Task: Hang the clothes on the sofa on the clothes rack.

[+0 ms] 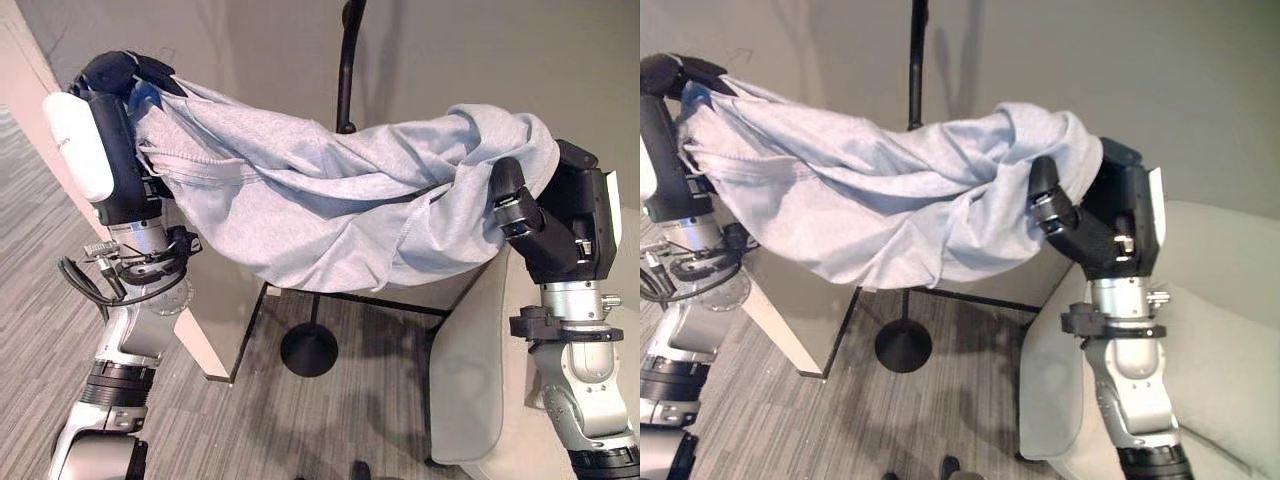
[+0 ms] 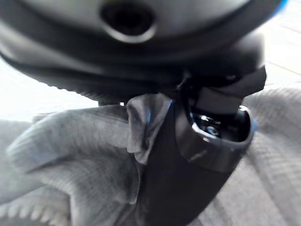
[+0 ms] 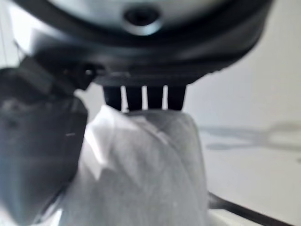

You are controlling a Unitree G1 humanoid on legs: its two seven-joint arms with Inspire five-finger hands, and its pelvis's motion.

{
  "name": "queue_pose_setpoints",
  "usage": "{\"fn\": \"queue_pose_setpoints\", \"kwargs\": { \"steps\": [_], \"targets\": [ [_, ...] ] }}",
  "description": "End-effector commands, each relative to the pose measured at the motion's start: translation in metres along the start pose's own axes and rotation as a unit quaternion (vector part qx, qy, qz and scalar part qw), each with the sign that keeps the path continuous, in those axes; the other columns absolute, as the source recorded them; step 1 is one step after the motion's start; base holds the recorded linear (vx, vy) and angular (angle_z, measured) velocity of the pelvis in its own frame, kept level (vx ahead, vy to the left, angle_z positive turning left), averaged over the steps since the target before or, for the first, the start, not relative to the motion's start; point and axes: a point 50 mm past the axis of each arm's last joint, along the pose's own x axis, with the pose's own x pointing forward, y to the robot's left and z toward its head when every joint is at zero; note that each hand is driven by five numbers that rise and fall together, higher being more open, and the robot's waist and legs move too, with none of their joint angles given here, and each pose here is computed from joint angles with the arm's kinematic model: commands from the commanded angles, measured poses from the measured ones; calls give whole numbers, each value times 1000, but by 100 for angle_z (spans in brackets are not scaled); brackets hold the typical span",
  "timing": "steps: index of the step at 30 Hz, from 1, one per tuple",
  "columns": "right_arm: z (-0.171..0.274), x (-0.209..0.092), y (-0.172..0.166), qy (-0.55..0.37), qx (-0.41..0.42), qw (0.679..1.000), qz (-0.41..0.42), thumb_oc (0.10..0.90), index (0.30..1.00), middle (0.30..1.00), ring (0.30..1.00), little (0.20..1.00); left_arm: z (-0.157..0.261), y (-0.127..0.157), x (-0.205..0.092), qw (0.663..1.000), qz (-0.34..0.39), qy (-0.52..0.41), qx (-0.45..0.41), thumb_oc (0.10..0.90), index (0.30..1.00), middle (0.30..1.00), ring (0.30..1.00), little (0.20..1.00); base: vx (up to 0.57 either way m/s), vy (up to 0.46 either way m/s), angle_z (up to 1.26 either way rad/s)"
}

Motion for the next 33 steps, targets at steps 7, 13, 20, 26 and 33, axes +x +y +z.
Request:
{"fn": "queue_pose_setpoints", "kwargs": {
  "steps": [7,13,20,26,33],
  "targets": [
    [37,44,-12,-114,-94,989,17,400,300,300,300,300,16,-1,72,996,40,-76,17,400,300,300,300,300,70,-52,-4],
    [35,62,-23,-110,-108,988,-10,400,300,300,300,300,8,0,100,995,24,-73,57,400,300,300,300,300,87,-86,-3],
    [20,103,-24,-61,-183,981,21,400,300,300,300,300,-64,17,108,972,-72,42,218,400,300,300,300,300,102,-107,-10],
    [10,123,-21,-40,-190,981,9,400,300,300,300,300,-97,27,97,950,-112,117,268,400,300,300,300,300,47,-50,1],
    [3,176,-26,16,-234,971,-52,400,300,300,300,300,-111,6,82,930,-168,203,257,400,300,300,300,300,-29,-29,12]
  ]
}}
